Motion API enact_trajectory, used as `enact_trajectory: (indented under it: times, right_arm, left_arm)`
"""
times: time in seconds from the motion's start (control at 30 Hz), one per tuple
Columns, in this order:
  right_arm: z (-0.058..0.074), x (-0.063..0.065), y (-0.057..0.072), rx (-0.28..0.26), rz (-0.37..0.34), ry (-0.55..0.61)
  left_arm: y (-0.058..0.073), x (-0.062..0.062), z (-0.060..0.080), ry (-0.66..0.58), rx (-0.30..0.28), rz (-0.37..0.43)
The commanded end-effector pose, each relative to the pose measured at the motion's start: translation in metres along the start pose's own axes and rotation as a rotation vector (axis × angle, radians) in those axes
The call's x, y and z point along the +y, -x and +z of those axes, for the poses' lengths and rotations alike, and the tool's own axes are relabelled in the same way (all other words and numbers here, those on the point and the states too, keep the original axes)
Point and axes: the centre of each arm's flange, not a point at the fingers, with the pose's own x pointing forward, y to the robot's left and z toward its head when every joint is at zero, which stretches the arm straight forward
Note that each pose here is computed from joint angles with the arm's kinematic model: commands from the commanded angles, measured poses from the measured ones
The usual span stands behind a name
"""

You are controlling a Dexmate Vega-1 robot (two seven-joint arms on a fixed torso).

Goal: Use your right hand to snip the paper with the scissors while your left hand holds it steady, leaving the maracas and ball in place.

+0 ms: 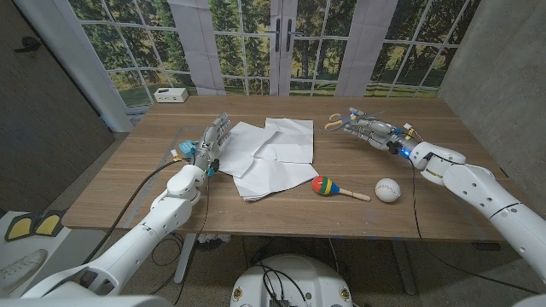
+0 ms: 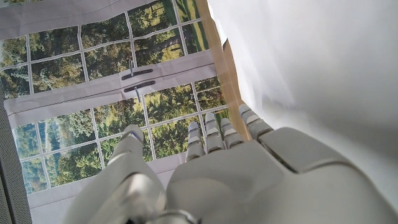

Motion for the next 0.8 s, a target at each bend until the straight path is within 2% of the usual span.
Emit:
enact_trajectory:
  times: [0.03, 0.33, 0.8]
  right_arm:
    - [-0.003, 0.009, 0.000, 0.002, 0.064, -0.055]
    - [0.003, 0.019, -0.003, -0.006, 0.126, -0.015]
    - [0.005, 0.020, -0.004, 0.004, 0.130, -0.026]
  left_arm:
    - [0.000, -0.001, 0.001, -0.003, -0.002, -0.009]
    - [-0.001, 0.000, 0.004, -0.006, -0.010, -0.016]
    - [-0.001, 0.001, 0.007, -0.008, -0.014, -0.012]
